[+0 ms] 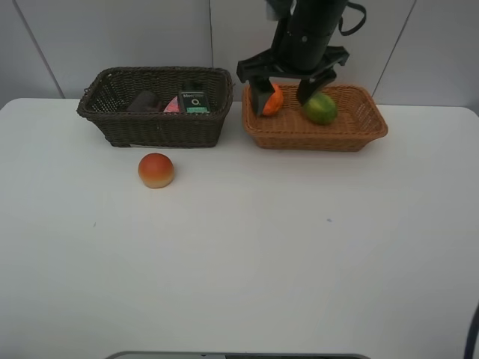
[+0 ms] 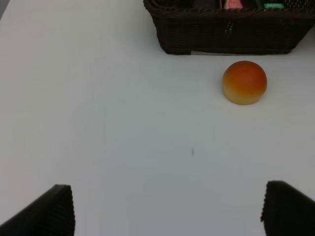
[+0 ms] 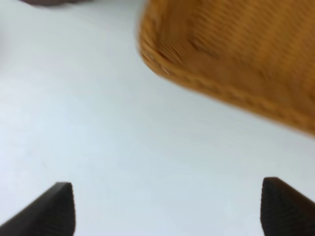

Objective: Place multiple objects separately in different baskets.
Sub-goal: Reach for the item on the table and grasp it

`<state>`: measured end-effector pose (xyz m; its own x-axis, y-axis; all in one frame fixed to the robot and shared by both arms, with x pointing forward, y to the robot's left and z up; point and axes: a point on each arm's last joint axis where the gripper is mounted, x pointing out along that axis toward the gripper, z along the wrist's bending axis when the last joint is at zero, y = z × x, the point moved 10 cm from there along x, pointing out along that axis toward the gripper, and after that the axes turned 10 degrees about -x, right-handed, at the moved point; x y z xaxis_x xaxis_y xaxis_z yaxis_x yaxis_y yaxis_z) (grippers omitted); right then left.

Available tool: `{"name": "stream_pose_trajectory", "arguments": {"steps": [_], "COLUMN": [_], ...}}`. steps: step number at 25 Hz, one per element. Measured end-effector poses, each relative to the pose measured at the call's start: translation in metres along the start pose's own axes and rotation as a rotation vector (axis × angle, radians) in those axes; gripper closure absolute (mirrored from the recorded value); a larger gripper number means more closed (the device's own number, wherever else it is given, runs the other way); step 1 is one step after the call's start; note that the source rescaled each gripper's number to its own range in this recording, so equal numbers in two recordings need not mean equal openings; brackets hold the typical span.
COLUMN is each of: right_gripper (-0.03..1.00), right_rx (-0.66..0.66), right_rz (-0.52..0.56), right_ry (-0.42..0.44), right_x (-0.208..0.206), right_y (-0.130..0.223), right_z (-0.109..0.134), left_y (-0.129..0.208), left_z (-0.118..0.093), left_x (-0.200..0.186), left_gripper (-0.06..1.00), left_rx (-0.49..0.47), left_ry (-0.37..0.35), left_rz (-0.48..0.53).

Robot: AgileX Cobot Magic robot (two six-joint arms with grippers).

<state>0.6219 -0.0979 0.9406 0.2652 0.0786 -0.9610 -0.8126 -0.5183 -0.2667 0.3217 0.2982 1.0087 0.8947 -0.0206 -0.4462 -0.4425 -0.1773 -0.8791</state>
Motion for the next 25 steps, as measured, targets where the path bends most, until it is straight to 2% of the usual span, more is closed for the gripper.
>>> {"name": "stream_pose_trajectory", "arguments": {"steps": [6,9,12,15,21,25], "right_gripper": [0.2,0.2,0.2,0.2,0.2,0.2], "right_rx": [0.215,0.319,0.389,0.416,0.429,0.429], "right_rz": [0.026,-0.027,-0.121,-0.211,-0.502,-0.656], "right_ry": [0.042,0.084,0.17,0.26,0.344,0.377], "right_x": [-0.029,-0.066,-0.112,-0.152,-0.219,-0.231], "right_y": [0.09,0.133,0.174,0.213,0.273,0.306], "right_z": [-0.063,-0.086,-0.103,-0.103,-0.07,-0.051], "left_y": [0.0,0.0,0.0,0.0,0.0,0.0], "left_z": [0.0,0.0,0.0,0.0,0.0,0.0], "left_x": [0.0,0.0,0.0,0.0,0.0,0.0], "left_gripper": [0.02,0.02,0.02,0.02,0.02,0.02], "left_rx": [0.0,0.0,0.0,0.0,0.0,0.0], "left_ry": [0.0,0.0,0.0,0.0,0.0,0.0], "left_rz": [0.0,0.0,0.0,0.0,0.0,0.0]}}
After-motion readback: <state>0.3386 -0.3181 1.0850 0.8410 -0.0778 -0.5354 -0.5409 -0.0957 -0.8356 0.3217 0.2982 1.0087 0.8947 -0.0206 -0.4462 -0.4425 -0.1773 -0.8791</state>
